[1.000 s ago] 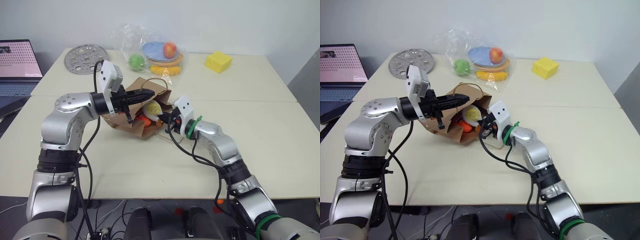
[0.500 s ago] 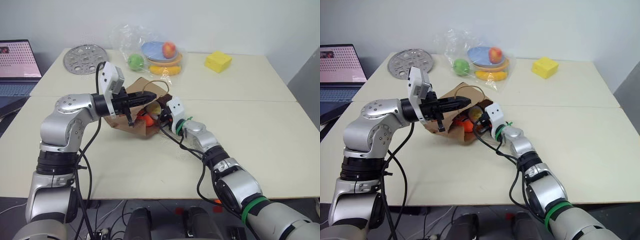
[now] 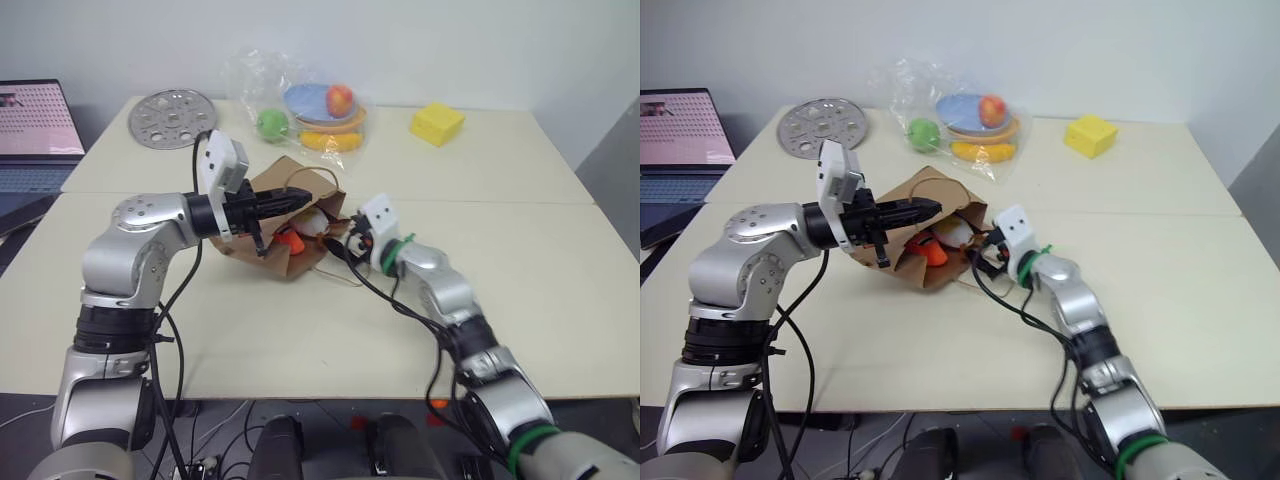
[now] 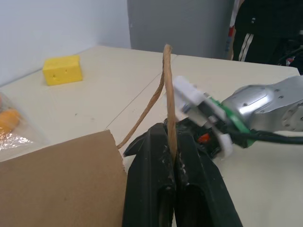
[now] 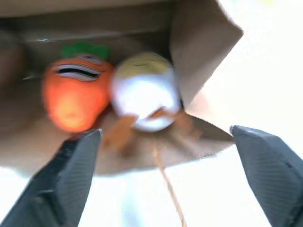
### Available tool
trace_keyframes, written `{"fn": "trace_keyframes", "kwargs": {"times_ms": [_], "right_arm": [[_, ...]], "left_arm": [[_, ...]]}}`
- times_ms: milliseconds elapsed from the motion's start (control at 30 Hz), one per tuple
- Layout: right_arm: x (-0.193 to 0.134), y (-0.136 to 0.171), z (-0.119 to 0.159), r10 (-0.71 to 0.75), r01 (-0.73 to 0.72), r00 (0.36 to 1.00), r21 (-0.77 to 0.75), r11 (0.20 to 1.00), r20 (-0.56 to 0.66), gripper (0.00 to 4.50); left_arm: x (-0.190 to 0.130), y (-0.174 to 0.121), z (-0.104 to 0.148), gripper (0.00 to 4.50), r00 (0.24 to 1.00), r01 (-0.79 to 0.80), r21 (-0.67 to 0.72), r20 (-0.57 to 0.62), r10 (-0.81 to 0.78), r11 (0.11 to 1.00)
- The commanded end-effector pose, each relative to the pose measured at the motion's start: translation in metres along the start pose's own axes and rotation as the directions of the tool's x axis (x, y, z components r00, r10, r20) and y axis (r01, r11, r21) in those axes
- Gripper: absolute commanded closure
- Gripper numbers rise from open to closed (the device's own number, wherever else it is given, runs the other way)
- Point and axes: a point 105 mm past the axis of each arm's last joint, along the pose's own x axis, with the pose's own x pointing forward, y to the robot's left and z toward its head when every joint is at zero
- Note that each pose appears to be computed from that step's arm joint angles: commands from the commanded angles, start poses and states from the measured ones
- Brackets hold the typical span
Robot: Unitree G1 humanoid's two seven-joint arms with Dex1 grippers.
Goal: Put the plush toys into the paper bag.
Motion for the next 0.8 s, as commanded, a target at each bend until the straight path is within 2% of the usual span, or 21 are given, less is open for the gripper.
{"fn": "trace_keyframes", "kwargs": {"times_ms": [33, 200, 400, 433, 533, 700, 733, 800], "right_arm": [[-0.019, 0.023, 0.010, 0.108, -0.108, 0.994, -0.030, 0.994, -0.006, 0.08], [-0.028, 0.045, -0.012, 0.203, -0.204, 0.974, -0.006, 0.979, -0.102, 0.08], [-0.011, 0.045, -0.026, 0.169, -0.176, 0.973, -0.031, 0.984, -0.160, 0.08], [-0.010, 0.042, -0.027, 0.152, -0.160, 0.975, -0.037, 0.986, -0.163, 0.24], [-0.009, 0.042, -0.029, 0.160, -0.170, 0.973, -0.050, 0.984, -0.169, 0.97], [-0.012, 0.035, -0.031, 0.128, -0.138, 0.978, -0.054, 0.989, -0.164, 2.81], [-0.013, 0.035, -0.031, 0.125, -0.136, 0.979, -0.058, 0.989, -0.164, 3.30], [-0.013, 0.031, -0.030, 0.098, -0.109, 0.984, -0.071, 0.991, -0.148, 3.89]], "left_arm": [[-0.001, -0.001, 0.014, 4.50, 0.999, -0.004, 0.054, 0.042, 0.002, 0.999], [0.001, -0.002, 0.012, 4.50, 0.999, 0.000, 0.048, 0.045, -0.002, 0.999], [0.004, -0.003, 0.013, 4.50, 0.999, 0.006, 0.047, 0.048, -0.008, 0.999], [0.004, -0.003, 0.013, 4.50, 0.999, 0.006, 0.048, 0.047, -0.008, 0.999], [0.004, -0.003, 0.013, 4.50, 0.999, 0.006, 0.048, 0.046, -0.008, 0.999], [0.003, -0.002, 0.014, 4.50, 0.999, -0.001, 0.050, 0.044, -0.001, 0.999], [0.002, -0.002, 0.014, 4.50, 0.999, -0.002, 0.051, 0.044, 0.000, 0.999], [0.002, -0.002, 0.015, 4.50, 0.999, -0.005, 0.052, 0.046, 0.002, 0.999]]}}
